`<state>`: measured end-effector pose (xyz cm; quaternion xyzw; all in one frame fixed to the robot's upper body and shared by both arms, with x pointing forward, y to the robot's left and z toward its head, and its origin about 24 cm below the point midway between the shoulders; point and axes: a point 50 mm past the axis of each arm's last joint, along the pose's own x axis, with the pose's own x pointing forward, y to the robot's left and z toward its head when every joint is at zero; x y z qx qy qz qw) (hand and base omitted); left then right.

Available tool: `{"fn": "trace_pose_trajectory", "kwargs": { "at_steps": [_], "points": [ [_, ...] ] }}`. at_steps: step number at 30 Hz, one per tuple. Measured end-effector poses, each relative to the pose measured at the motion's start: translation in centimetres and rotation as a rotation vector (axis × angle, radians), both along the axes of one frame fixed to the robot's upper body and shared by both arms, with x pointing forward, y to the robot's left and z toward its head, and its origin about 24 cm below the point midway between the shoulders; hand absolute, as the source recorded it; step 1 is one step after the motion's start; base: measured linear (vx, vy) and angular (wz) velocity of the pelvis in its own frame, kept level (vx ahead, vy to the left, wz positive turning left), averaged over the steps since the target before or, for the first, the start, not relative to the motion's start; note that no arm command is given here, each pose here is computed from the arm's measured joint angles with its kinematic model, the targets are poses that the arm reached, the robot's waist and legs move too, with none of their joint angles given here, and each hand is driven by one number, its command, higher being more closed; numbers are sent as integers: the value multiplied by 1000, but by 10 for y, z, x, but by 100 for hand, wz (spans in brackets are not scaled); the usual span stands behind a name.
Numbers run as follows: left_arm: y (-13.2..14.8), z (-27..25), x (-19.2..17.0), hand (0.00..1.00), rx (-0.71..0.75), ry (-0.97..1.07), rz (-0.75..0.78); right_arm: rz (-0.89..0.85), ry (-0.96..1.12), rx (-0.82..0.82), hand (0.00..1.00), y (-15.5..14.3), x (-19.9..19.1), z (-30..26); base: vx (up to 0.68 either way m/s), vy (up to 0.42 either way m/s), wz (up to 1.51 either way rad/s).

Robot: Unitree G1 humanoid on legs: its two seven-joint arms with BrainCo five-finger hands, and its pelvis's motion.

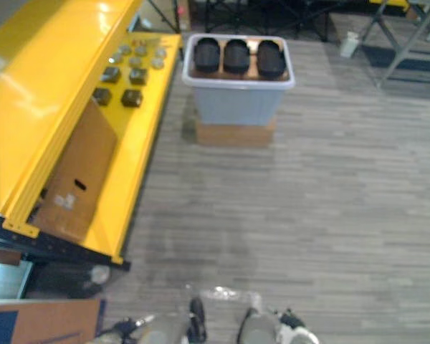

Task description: Walk over and take plastic housings, then place them on the shelf

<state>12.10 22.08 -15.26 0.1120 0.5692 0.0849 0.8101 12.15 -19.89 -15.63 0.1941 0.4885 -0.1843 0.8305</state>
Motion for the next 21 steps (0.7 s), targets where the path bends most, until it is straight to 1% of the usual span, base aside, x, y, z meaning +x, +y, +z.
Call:
{"fn": "trace_pose_trajectory", "kwargs": {
  "at_steps": [7,9,14,19,21],
  "points": [
    [-1,3,10,0,12,-52,-13,3,-20,-4,0,1,6,2,2,-1,1],
    [0,5,12,0,33,-87,-6,2,-23,-5,0,1,6,2,19,-7,9],
    [2,6,11,0,116,-102,38,-2,-12,-3,0,1,2,1,13,0,4],
    [6,2,-6,0,129,-69,127,-50,2,11,0,-1,-6,-2,67,20,-12],
    [6,0,-11,0,128,-55,136,-72,14,12,0,-3,-13,-3,118,70,-16]
  ]
}}
